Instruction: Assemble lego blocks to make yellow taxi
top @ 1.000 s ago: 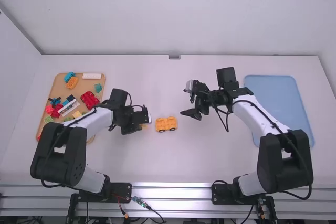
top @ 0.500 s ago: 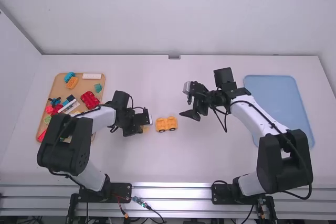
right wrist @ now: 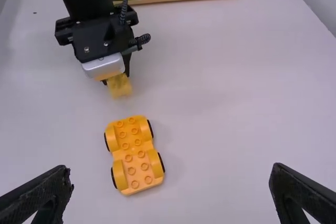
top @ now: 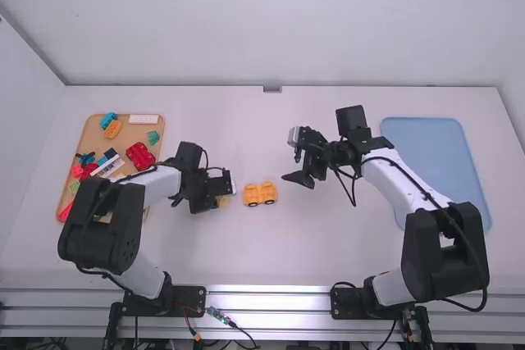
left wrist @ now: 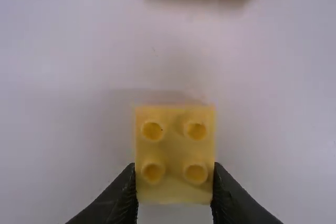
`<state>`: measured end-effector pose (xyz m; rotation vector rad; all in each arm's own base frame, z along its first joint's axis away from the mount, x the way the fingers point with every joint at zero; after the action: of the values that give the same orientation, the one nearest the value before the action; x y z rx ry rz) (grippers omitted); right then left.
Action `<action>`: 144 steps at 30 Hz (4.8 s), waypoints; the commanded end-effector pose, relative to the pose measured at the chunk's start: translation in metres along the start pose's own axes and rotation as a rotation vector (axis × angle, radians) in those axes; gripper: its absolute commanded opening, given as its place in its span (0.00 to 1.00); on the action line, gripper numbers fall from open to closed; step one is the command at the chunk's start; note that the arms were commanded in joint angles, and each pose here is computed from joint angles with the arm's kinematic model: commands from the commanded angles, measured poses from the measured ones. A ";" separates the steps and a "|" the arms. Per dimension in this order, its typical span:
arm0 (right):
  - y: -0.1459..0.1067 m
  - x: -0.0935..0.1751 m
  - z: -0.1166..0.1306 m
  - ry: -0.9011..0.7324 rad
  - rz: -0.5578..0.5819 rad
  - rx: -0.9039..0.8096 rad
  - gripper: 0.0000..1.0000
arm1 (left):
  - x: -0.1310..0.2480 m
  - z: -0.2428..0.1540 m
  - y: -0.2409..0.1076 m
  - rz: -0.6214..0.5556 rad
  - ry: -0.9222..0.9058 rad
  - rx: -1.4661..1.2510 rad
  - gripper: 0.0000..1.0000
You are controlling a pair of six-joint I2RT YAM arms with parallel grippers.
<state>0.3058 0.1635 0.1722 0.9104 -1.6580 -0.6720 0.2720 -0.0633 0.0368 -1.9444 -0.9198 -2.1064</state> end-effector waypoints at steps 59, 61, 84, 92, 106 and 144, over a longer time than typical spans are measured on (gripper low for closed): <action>-0.049 -0.075 0.039 0.070 -0.141 0.256 0.99 | 0.007 -0.008 0.001 -0.735 -0.120 -0.075 0.99; -0.058 -0.083 0.045 0.085 -0.147 0.244 0.99 | 0.003 -0.006 0.002 -0.731 -0.131 -0.069 0.99; -0.078 -0.120 0.074 0.192 -0.292 0.099 0.99 | -0.001 0.005 -0.002 -0.649 -0.108 -0.037 0.99; -0.078 -0.136 0.078 0.057 -0.171 0.052 0.99 | -0.001 0.003 -0.003 -0.646 -0.119 -0.039 0.99; -0.087 -0.154 0.071 0.121 -0.161 0.011 1.00 | -0.004 0.002 -0.007 -0.612 -0.113 -0.043 0.77; -0.093 -0.146 0.068 0.137 -0.222 0.005 0.89 | -0.013 0.003 -0.013 -0.649 -0.159 -0.063 0.55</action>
<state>0.2811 0.2324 0.0041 1.1193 -1.4719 -0.7348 0.2680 -0.0575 0.0183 -2.0596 -1.6802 -2.3184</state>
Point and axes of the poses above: each hand's point on the last joint's axis, 136 mm out from that joint toward the fingers, its own x axis back along the fingers, its own z axis along the line the jaws close on, y = z × x, the point moved 6 cm from there along x, back along the fingers, and after that the axes turned 15 degrees about x, right-handed, at the moved point
